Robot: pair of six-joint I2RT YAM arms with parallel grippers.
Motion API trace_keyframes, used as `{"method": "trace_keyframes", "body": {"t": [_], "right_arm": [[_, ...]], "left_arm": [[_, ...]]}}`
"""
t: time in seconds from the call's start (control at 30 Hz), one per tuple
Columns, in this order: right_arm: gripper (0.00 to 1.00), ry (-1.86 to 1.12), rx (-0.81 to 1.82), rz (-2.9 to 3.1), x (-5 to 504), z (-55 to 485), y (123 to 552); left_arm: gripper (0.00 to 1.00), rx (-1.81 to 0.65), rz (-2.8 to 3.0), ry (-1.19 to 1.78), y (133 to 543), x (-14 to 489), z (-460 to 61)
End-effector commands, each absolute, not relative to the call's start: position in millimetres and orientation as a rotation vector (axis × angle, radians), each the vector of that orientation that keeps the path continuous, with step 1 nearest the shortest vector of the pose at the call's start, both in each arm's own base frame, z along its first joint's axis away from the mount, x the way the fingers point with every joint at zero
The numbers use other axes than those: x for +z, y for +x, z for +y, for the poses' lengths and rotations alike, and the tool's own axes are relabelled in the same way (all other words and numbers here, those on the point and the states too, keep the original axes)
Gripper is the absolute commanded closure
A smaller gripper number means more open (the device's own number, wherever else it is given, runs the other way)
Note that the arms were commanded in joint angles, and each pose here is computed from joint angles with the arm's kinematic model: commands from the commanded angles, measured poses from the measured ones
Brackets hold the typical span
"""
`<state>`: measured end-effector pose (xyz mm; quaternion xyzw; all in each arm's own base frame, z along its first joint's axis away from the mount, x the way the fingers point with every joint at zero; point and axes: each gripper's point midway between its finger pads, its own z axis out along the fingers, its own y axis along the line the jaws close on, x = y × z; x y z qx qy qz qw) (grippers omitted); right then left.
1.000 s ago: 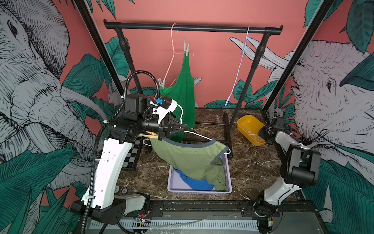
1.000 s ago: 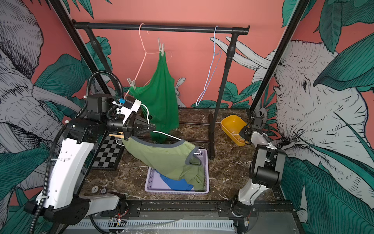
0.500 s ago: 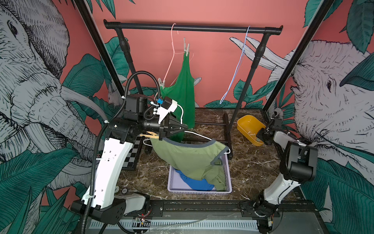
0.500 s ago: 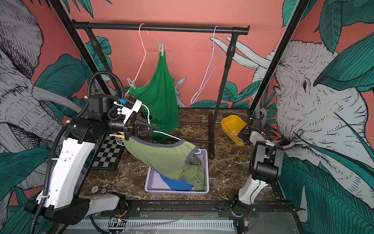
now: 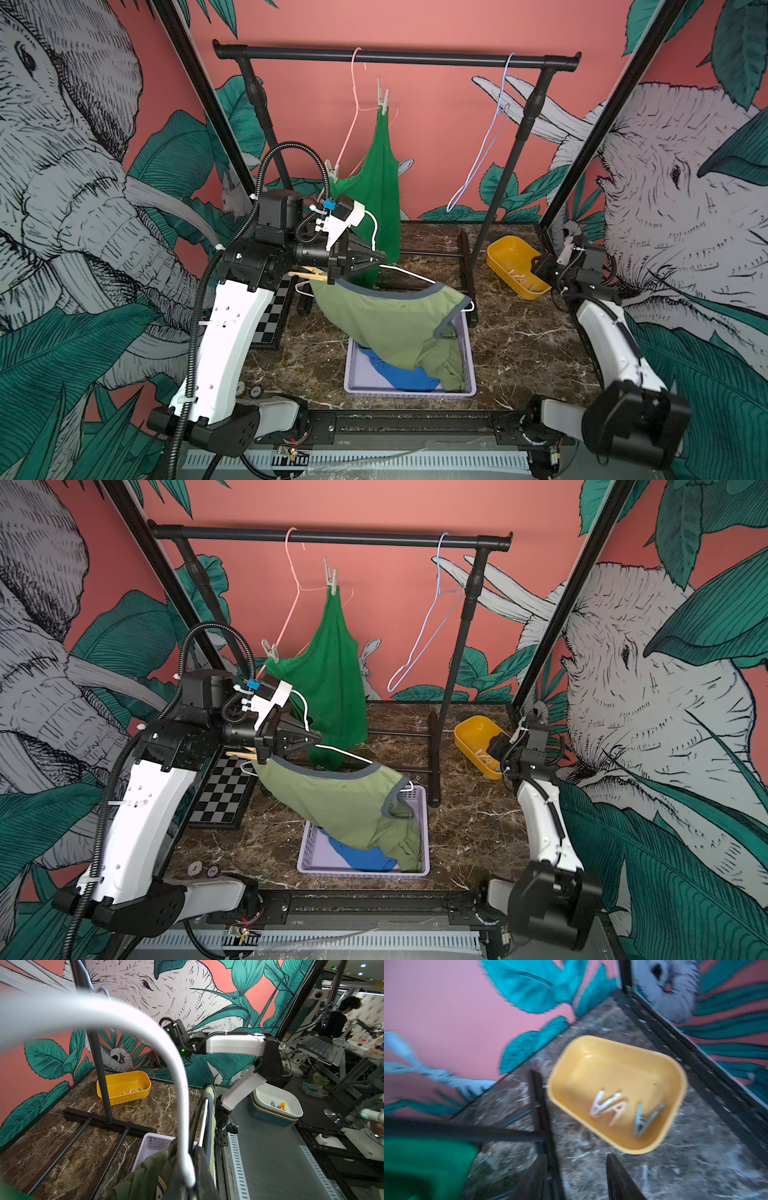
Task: Remove the clothespins securing tank tops to the hanger
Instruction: Place the clothespin in the storage box, then adjust the hanger.
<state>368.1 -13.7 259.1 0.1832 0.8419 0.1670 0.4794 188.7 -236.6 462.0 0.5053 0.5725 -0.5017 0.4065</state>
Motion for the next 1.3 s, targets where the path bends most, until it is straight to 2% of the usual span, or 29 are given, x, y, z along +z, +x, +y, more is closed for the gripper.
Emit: {"method": "trace_keyframes", "body": {"t": [0.0, 0.17, 0.33, 0.77, 1.27], "right_arm": [[0.55, 0.141, 0.65, 1.952, 321, 63, 318], [0.54, -0.17, 0.92, 1.68, 428, 126, 234], [0.55, -0.41, 1.172, 1.545, 485, 171, 202], [0.56, -0.843, 1.301, 1.461, 529, 296, 197], [0.6, -0.958, 1.362, 1.463, 521, 364, 205]], "left_arm": [[0.95, -1.304, 1.418, 1.288, 190, 464, -241], [0.95, -1.331, 1.411, 1.298, 192, 468, -245], [0.95, -1.355, 1.421, 1.301, 194, 466, -249], [0.93, -1.36, 1.424, 1.331, 181, 458, -249], [0.92, -1.366, 1.395, 1.349, 172, 462, -250]]}}
